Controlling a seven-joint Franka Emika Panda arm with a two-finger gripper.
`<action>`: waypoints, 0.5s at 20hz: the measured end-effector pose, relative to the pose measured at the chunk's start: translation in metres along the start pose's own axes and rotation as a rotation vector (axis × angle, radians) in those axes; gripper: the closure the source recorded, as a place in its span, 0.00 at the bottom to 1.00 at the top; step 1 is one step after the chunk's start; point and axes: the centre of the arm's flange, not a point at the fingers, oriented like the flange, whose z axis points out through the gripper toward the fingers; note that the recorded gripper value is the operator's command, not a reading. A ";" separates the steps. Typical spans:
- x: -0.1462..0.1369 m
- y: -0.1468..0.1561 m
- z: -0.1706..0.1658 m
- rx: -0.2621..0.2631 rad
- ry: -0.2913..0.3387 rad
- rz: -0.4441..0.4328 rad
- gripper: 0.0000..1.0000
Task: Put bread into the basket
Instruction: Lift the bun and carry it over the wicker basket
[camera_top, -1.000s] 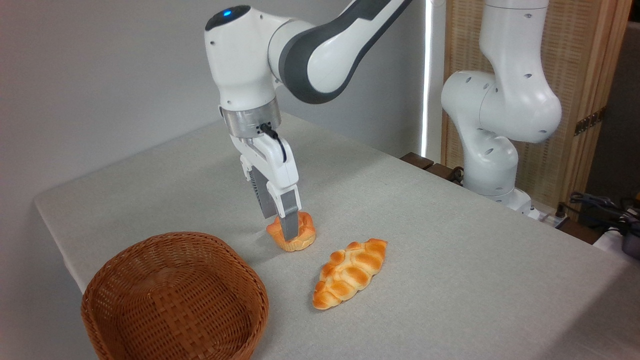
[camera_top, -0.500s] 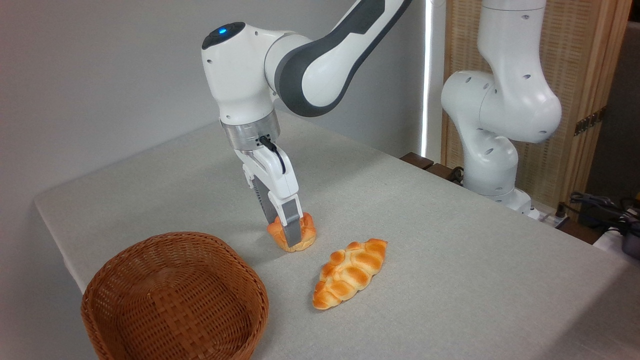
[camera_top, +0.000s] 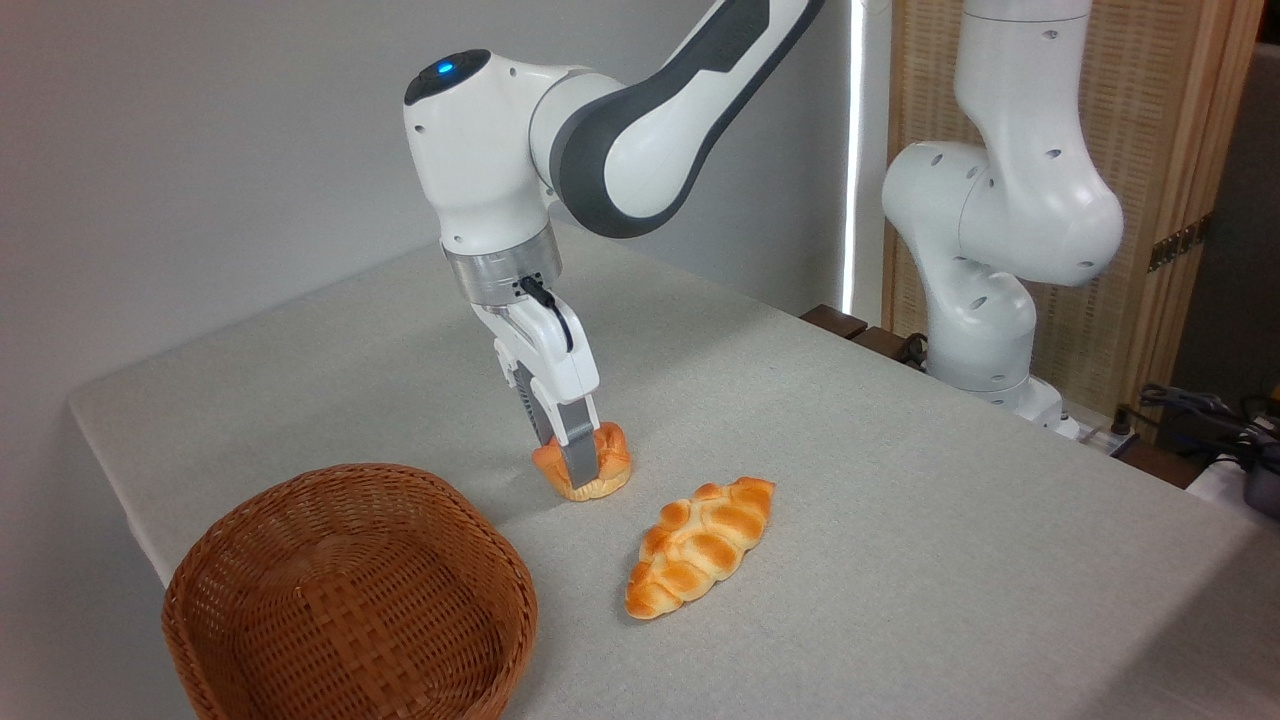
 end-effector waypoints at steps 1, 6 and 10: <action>0.000 0.000 0.000 0.000 0.000 0.000 0.49; 0.001 -0.001 -0.008 0.005 0.006 0.000 0.49; 0.004 -0.013 -0.050 0.021 0.027 -0.015 0.47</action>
